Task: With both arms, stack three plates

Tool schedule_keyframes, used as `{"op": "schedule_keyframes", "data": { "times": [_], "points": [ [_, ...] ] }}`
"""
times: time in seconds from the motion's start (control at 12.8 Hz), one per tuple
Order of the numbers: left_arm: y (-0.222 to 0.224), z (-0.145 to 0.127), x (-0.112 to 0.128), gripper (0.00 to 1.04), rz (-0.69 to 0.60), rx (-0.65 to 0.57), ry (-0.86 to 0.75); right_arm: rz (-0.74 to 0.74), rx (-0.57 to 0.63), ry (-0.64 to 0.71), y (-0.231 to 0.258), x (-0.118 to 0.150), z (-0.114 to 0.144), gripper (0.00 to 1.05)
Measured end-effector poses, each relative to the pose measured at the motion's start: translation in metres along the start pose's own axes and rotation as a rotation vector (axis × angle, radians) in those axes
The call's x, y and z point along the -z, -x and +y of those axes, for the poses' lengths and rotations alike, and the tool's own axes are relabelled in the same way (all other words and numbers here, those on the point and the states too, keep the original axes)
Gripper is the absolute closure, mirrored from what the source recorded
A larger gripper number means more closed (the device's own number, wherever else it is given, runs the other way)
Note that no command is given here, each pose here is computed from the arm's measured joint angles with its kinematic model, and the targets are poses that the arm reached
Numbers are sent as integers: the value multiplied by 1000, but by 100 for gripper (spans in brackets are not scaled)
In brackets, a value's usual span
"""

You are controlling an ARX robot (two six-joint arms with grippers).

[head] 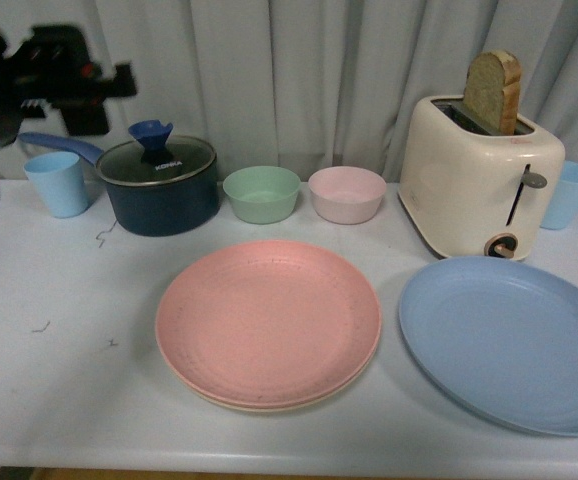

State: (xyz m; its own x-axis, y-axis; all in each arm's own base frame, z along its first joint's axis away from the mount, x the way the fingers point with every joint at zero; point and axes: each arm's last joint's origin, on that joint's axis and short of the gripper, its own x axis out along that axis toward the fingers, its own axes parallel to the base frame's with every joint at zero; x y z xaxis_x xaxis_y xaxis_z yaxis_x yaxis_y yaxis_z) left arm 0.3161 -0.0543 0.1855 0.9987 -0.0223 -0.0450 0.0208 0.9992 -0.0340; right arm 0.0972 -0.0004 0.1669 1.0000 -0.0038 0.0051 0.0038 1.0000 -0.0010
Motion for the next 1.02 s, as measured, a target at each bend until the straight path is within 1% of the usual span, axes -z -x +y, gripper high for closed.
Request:
{"op": "schedule_keyframes", "data": {
  "times": [0.08,0.16,0.23,0.31,0.39,0.47,0.55,0.7,0.86,1.02],
  "points": [
    [29,14,25,75,22,-25,-20,1,1,0,0,0,0,6],
    [48,23,18,91,-20,-36,-18,1,1,0,0,0,0,6],
    [56,26,13,98,-82,-30,-11,1,1,0,0,0,0,6],
    [60,26,12,102,-100,-27,-9,1,1,0,0,0,0,6],
    [66,28,14,103,-88,-25,-14,1,1,0,0,0,0,6],
    [80,31,27,103,-28,-16,-20,1,1,0,0,0,0,6],
    [94,35,34,103,7,-19,-23,2,1,0,0,0,0,6],
    [112,41,24,103,-50,-31,-18,1,1,0,0,0,0,6],
    [130,52,30,103,-15,-21,-19,1,1,0,0,0,0,6],
    [145,52,28,103,-32,-27,-19,1,1,0,0,0,0,6]
  ]
}}
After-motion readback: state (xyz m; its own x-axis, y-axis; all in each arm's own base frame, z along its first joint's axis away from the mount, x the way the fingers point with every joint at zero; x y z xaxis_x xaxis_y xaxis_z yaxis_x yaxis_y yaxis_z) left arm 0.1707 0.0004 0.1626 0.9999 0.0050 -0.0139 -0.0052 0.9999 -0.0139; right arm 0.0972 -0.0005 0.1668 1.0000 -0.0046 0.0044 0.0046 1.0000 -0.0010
